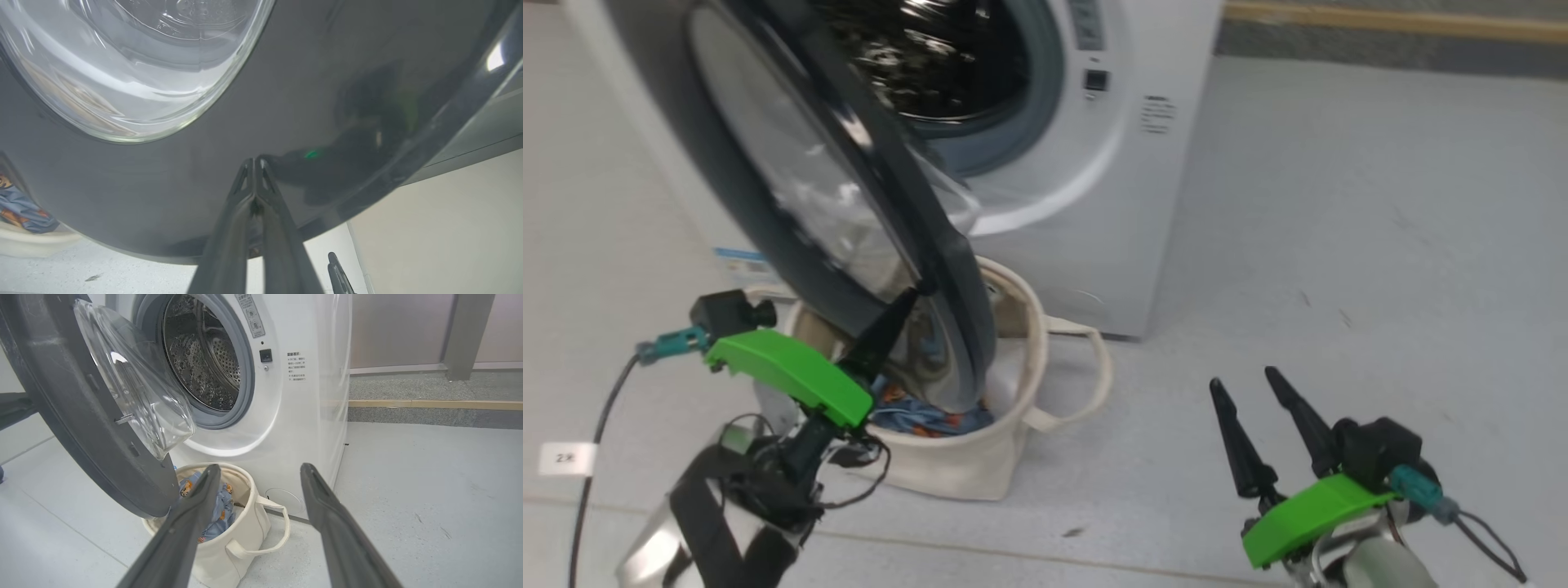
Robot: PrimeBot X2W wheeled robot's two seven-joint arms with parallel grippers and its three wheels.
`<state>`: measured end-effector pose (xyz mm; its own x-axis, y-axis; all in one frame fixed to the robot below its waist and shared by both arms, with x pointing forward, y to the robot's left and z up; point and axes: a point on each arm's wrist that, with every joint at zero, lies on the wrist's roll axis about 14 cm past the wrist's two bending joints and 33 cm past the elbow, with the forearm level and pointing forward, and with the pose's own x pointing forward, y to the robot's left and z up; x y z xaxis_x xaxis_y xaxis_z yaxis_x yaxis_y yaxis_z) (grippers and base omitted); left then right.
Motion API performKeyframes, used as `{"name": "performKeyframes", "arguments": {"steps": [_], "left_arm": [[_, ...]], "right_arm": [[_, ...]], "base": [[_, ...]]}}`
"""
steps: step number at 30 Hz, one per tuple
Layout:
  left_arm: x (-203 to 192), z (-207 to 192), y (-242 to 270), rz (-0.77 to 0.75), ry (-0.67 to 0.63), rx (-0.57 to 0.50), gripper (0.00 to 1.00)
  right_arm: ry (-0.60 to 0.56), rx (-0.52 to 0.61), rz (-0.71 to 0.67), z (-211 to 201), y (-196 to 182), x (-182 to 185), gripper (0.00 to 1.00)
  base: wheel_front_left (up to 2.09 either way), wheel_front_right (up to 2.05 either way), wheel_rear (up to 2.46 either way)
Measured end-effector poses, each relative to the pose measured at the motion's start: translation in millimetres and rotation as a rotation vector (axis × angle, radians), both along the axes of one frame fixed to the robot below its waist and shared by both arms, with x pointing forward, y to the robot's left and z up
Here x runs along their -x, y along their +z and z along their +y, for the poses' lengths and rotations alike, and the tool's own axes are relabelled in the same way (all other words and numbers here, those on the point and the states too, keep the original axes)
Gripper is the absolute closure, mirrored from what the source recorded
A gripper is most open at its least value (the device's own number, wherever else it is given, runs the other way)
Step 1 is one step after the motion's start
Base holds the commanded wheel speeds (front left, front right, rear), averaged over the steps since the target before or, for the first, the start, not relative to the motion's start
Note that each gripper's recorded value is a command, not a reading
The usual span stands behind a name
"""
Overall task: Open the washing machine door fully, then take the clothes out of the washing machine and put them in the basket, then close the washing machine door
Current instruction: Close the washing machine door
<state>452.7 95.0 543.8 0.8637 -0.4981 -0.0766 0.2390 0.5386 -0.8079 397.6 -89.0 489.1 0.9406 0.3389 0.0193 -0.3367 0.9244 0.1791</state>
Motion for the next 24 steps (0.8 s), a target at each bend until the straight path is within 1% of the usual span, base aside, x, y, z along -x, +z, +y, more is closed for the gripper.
{"name": "performKeyframes", "arguments": {"steps": [6,13,19,24], "left_arm": [[-24.7,-21.6,-3.1,-0.005,-0.034,0.002,1.00],[-52.9,-42.6,-7.2,-0.021,-0.052,-0.003,1.00],[-69.3,-50.6,-10.6,-0.021,-0.051,0.003,1.00],[-68.9,-49.5,-11.2,-0.034,-0.048,-0.014,1.00]], "right_arm": [[-0.109,-0.006,0.001,-35.8,0.0,0.0,0.00],[-0.213,-0.007,0.005,-68.6,-0.5,3.6,0.00],[-0.262,-0.005,0.017,-84.1,-4.0,6.4,0.00],[-0.267,0.000,0.008,-85.7,-1.6,4.7,0.00]], "base": [[0.00,0.00,0.00],[0.00,0.00,0.00],[0.00,0.00,0.00],[0.00,0.00,0.00]]}}
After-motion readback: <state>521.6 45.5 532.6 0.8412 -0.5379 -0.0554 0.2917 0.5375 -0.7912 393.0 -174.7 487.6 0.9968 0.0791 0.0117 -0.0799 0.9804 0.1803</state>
